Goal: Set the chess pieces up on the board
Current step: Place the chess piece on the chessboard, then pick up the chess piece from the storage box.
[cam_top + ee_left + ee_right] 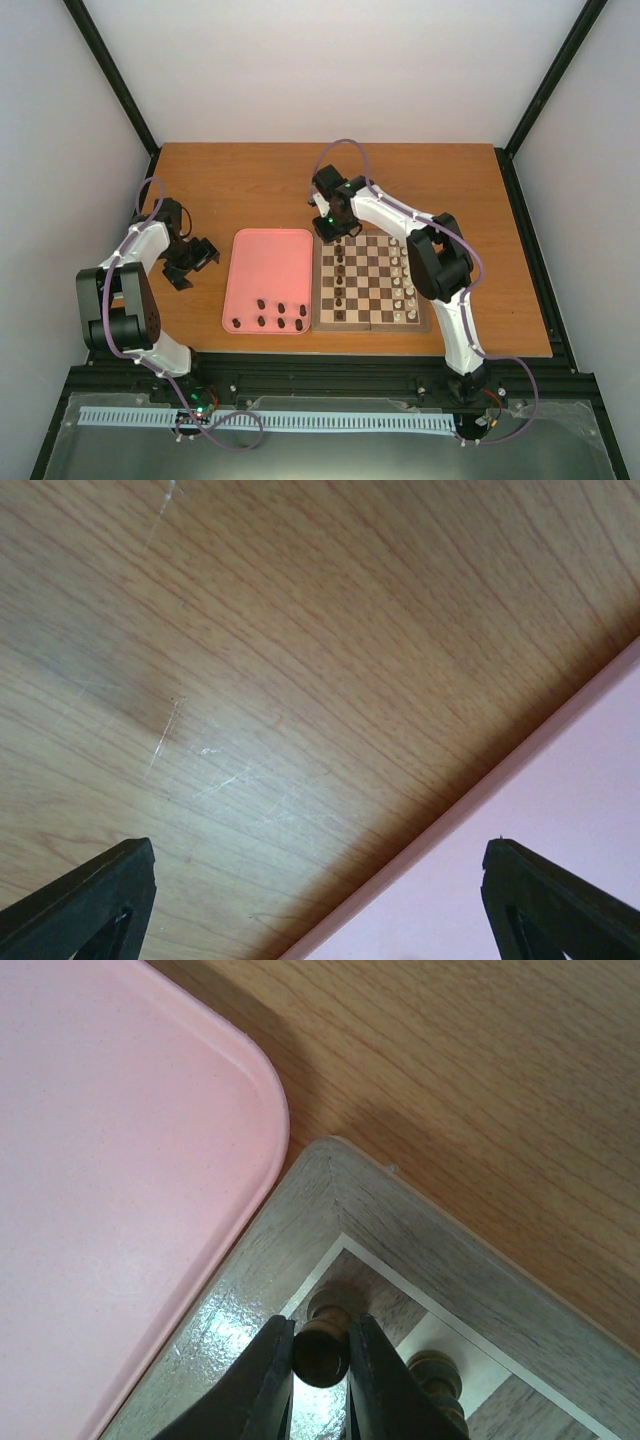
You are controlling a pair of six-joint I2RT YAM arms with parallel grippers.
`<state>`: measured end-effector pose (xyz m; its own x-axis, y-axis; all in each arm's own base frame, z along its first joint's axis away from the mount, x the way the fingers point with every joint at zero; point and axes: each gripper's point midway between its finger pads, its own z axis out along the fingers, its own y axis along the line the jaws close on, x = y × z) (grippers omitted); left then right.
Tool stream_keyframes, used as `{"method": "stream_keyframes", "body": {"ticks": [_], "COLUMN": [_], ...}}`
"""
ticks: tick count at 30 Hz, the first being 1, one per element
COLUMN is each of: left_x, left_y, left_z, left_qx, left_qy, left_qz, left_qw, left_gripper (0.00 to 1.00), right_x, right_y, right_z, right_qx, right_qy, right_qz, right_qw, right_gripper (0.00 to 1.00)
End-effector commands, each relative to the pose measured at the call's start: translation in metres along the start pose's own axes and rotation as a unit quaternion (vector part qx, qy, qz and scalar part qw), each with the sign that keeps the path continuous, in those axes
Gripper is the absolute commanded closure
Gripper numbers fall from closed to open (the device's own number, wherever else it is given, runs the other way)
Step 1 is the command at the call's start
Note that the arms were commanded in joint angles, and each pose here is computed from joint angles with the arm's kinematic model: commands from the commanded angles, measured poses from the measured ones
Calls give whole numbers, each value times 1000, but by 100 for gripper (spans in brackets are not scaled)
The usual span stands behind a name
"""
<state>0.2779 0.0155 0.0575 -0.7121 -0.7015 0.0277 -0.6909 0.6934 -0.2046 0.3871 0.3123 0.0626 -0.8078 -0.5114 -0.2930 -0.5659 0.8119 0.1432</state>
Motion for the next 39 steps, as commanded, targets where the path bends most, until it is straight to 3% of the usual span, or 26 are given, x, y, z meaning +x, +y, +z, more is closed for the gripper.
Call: {"method": "stream_keyframes", "body": {"ticks": [1,4,11,20,26,32,39], "left_x": [-10,-10,-9,-10,-9,-11,-13], "left_y": [-8,-8,-7,-8,-8,-9,-11], "left_z": [-8,-9,-10,-12,-12,-14,-16], "left_qx": [11,12,12,14,14,16,16], "left_qy": [-15,-15,-16,-19,-19,-23,-23], "left_qz": [8,7,8,8,9,9,9], "left_qw": [1000,1000,1000,1000,1000,1000,1000], "left_gripper": [0,0,0,0,0,0,0], "right_x": [3,4,-3,-21,-37,-43,-17], "right_y": [-9,-9,-3,1,12,67,189], "right_z": [-10,-11,-19,-48,-86,-103,-84], "right_qx": [16,16,5,5,-1,-34,-105], "right_qy": [-5,-7,-25,-66,-99,-110,-79], "right_qz": [-4,-5,-10,-19,-20,-48,-157], "right_qw": [1000,1000,1000,998,995,992,979], "right_gripper": [87,86,75,73,59,55,56]}}
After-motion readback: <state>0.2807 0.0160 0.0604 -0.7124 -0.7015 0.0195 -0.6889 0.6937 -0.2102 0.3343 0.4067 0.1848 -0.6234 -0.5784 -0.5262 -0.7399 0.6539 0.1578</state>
